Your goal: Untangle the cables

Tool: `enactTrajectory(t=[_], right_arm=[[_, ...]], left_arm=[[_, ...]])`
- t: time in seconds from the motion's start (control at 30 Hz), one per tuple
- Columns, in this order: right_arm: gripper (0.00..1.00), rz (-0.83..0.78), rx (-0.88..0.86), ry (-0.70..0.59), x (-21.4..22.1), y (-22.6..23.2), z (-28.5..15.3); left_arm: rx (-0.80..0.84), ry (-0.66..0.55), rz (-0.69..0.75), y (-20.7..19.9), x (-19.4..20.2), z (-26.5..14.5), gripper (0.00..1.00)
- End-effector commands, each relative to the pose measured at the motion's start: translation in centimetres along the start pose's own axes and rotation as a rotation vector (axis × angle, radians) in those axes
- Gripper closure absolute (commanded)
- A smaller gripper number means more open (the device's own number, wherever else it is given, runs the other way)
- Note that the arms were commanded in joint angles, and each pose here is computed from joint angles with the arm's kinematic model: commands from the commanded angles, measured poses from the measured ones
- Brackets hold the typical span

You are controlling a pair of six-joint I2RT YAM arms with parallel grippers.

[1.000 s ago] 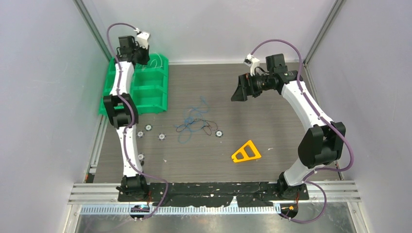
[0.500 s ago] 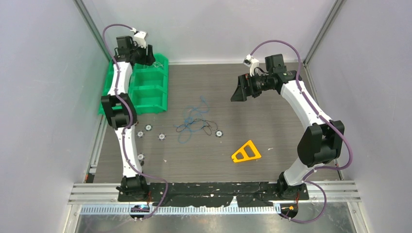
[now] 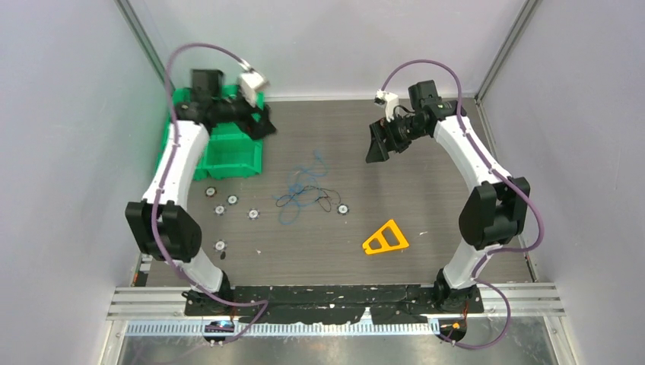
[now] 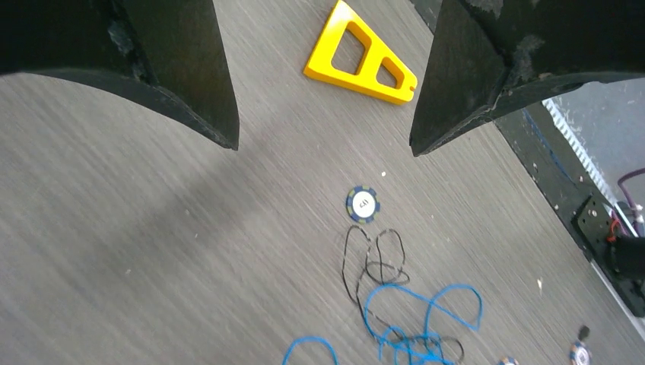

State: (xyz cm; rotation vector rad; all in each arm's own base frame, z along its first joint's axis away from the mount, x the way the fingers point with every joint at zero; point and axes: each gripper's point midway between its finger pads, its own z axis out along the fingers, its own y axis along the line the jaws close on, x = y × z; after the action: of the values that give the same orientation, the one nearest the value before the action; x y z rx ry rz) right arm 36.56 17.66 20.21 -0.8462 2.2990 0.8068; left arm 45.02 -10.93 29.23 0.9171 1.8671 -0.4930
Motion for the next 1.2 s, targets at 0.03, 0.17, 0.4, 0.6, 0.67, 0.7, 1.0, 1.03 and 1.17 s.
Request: enactTrajectory(t=[0.03, 0.17, 0.4, 0.6, 0.67, 0.7, 1.0, 1.03, 1.17], right_arm=[[0.13, 0.016, -0.006, 0.135, 3.0, -0.6, 1.3], [0.16, 0.068, -0.025, 0.185, 4.8, -0.7, 3.7], [0.19, 0.094, -0.038, 0.213, 5.0, 0.5, 9.5], [0.19, 0.102, -0.080, 0.224, 4.7, 2.3, 13.6], [0.19, 0.121, -0.093, 0.214, 4.5, 2.4, 14.3], [0.20, 0.136, -0.094, 0.216, 4.6, 2.4, 14.7], [0.34, 0.129, -0.038, 0.269, 6.2, 2.3, 17.8], [0.37, 0.126, -0.024, 0.282, 6.6, 2.2, 18.1], [0.52, 0.120, 0.010, 0.322, 8.2, 1.7, 18.8]], left_arm=[[0.305, 0.215, -0.049, -12.5, 8.6, 5.4, 0.19], [0.323, 0.321, -0.173, -14.9, 11.5, 8.3, 0.20], [0.209, 0.406, -0.302, -13.8, 14.8, 11.9, 0.28], [0.274, 0.492, -0.387, -14.2, 15.5, 13.4, 0.59], [0.313, 0.491, -0.408, -15.0, 15.6, 13.3, 0.60], [0.333, 0.485, -0.417, -15.5, 15.6, 13.1, 0.59], [0.363, 0.495, -0.421, -17.0, 16.5, 12.2, 0.58], [0.377, 0.499, -0.423, -17.3, 16.3, 11.9, 0.66], [0.434, 0.388, -0.349, -18.2, 11.7, 9.2, 0.96]])
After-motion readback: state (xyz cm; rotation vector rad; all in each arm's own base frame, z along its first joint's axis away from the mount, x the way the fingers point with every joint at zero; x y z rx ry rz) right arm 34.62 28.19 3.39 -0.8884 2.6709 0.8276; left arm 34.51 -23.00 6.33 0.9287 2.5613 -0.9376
